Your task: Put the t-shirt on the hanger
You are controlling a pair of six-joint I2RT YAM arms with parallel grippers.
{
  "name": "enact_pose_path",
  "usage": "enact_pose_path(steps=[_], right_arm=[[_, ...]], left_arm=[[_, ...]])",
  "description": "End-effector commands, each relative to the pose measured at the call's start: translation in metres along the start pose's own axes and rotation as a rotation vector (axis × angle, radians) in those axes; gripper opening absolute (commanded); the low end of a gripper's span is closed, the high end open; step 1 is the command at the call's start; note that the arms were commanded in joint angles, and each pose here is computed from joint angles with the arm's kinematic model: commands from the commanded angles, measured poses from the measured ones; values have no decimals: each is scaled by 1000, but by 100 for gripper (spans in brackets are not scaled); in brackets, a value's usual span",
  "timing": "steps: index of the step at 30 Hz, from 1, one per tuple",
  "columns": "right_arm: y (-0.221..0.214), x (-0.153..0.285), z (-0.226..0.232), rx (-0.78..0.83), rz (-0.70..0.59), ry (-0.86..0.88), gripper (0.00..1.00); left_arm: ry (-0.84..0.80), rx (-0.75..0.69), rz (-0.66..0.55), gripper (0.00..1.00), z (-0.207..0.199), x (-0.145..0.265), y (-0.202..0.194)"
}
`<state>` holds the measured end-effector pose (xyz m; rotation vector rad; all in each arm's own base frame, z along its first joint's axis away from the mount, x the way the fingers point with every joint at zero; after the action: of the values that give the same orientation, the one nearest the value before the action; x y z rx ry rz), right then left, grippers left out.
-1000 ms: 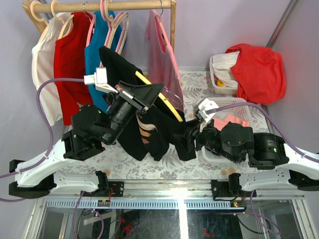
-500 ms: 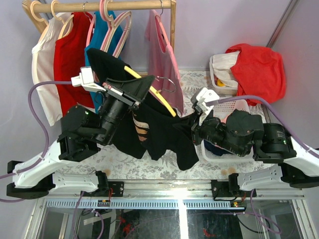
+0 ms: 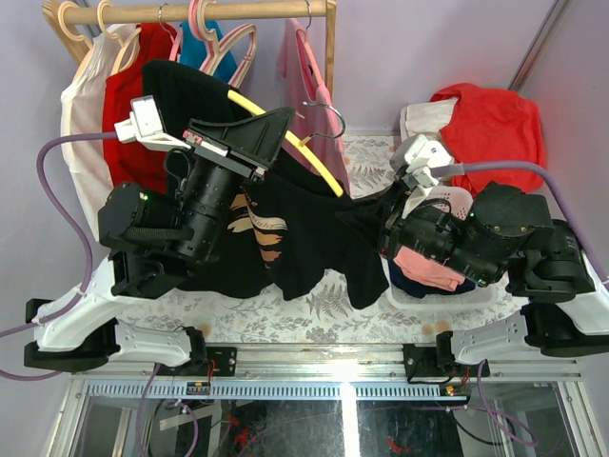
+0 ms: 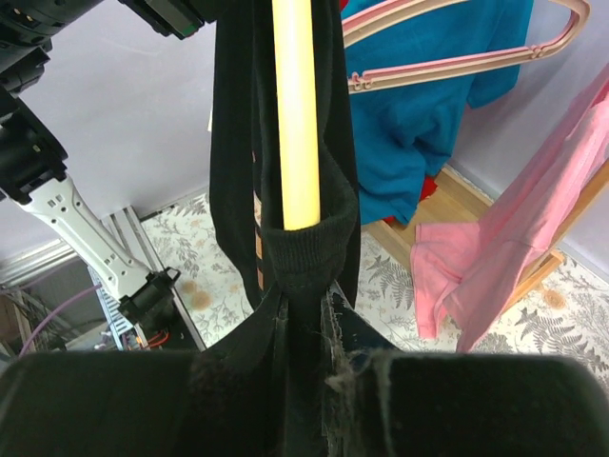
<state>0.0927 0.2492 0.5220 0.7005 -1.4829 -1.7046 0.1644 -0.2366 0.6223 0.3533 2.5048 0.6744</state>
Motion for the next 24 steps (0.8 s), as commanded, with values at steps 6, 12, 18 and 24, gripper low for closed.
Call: enact_pose_path(steps=[6,12,18,24], right_arm=[[63,68,-35,-135,-281,-6,0],[53,73,-43,-135,-267,-30,0],[34,67,-50,-129,-255,-78,0],[16,65,-59,-142,-244,-128,0]], left_arm=[[19,-214,21,24,7,-2,6],[0,-253,70,28,13,-5,-20],[31,-283,82,33,25,-4,-30],[-14,-358,228,56,30,11,-47]])
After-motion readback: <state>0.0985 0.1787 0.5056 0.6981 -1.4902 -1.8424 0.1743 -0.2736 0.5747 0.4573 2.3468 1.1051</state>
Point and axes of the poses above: each gripper's point midway between its finger pads, its own x axis back along the fingers, its own z axis along the line the jaws close on, y = z × x, the point moved 3 cm from there along x, back along the fingers, and after that the axes turned 10 degrees about -x, right-handed, at the moved point
